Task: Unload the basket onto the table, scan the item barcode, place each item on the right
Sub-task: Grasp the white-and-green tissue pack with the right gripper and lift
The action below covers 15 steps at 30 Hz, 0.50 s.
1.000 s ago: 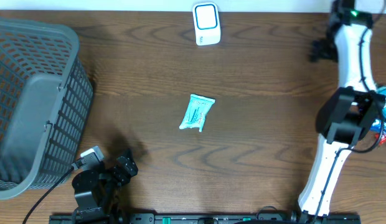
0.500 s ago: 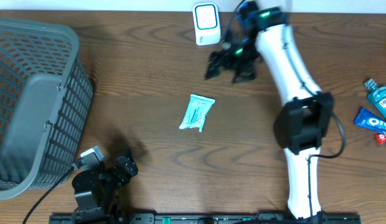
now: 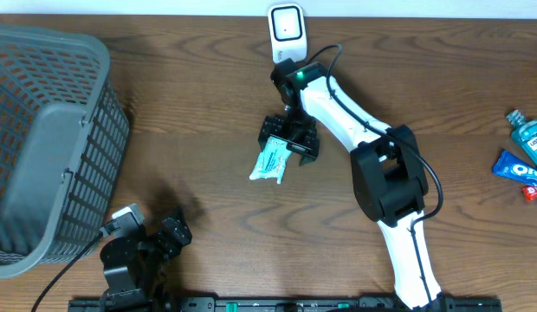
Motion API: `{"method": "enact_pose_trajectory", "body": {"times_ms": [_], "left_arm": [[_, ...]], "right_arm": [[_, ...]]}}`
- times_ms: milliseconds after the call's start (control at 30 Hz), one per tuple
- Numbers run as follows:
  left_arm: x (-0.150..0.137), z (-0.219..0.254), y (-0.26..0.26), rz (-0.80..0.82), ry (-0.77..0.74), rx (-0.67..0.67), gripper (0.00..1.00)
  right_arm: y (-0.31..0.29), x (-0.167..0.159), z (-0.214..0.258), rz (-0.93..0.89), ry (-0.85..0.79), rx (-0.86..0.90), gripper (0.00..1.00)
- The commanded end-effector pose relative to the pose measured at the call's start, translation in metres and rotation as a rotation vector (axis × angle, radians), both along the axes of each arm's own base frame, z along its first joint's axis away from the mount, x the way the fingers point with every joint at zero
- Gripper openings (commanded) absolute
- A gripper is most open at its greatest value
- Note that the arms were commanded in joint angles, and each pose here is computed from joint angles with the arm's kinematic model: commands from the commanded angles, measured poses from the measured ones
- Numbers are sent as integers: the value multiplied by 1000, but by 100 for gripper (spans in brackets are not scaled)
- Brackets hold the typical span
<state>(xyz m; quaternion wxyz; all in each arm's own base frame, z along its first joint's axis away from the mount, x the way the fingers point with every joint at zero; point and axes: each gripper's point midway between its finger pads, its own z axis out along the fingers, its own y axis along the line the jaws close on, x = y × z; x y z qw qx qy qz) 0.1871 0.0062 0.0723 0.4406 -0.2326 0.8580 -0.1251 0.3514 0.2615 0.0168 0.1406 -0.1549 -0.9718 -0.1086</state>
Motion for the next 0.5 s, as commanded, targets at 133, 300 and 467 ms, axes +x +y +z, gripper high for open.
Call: {"method": "enact_pose_trajectory", "body": {"times_ms": [133, 300, 467], "left_arm": [[-3, -5, -1, -2, 20, -3, 98], [-3, -5, -1, -2, 20, -3, 98], [-3, -5, -1, -3, 20, -3, 98]], "right_arm": [[-15, 2, -14, -29, -34, -112, 59], [-14, -6, -25, -6, -29, -117, 3], [-14, -7, -27, 44, -42, -108, 1]]}}
